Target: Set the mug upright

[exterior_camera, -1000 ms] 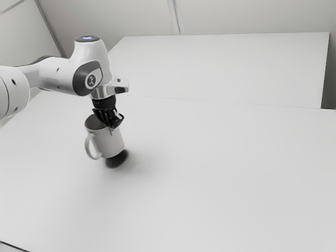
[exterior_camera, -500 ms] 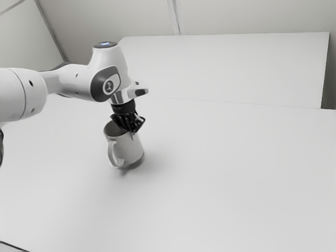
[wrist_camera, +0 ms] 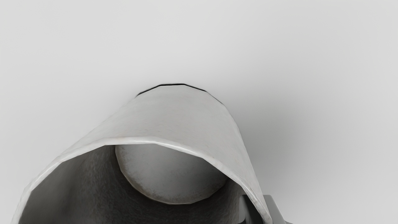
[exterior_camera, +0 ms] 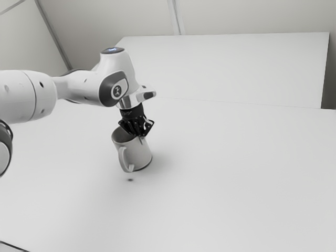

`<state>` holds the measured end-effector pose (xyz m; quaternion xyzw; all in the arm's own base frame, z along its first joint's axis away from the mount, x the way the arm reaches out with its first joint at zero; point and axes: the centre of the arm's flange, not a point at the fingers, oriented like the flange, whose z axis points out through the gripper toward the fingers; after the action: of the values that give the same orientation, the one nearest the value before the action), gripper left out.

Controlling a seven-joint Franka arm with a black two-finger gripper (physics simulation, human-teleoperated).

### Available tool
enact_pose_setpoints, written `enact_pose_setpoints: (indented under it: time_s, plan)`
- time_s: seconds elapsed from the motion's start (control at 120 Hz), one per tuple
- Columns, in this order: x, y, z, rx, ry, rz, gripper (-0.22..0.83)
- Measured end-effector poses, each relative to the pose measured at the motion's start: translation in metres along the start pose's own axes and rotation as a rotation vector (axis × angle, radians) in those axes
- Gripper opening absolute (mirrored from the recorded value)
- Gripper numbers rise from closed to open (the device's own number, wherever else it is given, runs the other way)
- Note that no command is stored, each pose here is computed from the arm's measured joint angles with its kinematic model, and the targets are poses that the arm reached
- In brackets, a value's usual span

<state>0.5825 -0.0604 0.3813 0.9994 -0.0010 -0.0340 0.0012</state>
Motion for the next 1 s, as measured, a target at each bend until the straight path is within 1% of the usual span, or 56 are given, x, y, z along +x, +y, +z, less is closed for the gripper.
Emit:
enact_pose_setpoints:
  time_s: [0.025,0.058,0.158,0.225,0.308,0.375,0.475,0.575,0.658,0.7,0.792,0.917,1.0]
  plan:
    - [0.0,0.0,0.001,0.0,-0.001,-0.003,-0.14]
    - [0.0,0.0,0.001,-0.001,-0.001,-0.007,-0.09]
    - [0.0,0.0,0.0,-0.004,0.0,-0.017,0.13]
    - [0.0,0.0,-0.001,-0.005,0.002,-0.023,0.24]
    - [0.0,-0.001,-0.009,-0.008,0.016,-0.03,0.35]
    - [0.003,-0.001,-0.032,-0.012,0.056,-0.03,0.4]
    - [0.012,-0.004,-0.067,-0.012,0.113,-0.023,0.47]
    - [0.022,-0.019,-0.106,-0.016,0.168,-0.011,0.52]
    - [0.021,-0.038,-0.139,-0.013,0.212,0.003,0.54]
    - [0.015,-0.049,-0.156,-0.012,0.23,0.01,0.55]
    - [0.004,-0.067,-0.183,-0.012,0.229,0.027,0.57]
    - [0.01,-0.073,-0.225,-0.01,0.222,0.072,0.58]
    - [0.007,-0.07,-0.234,-0.01,0.19,0.108,0.59]
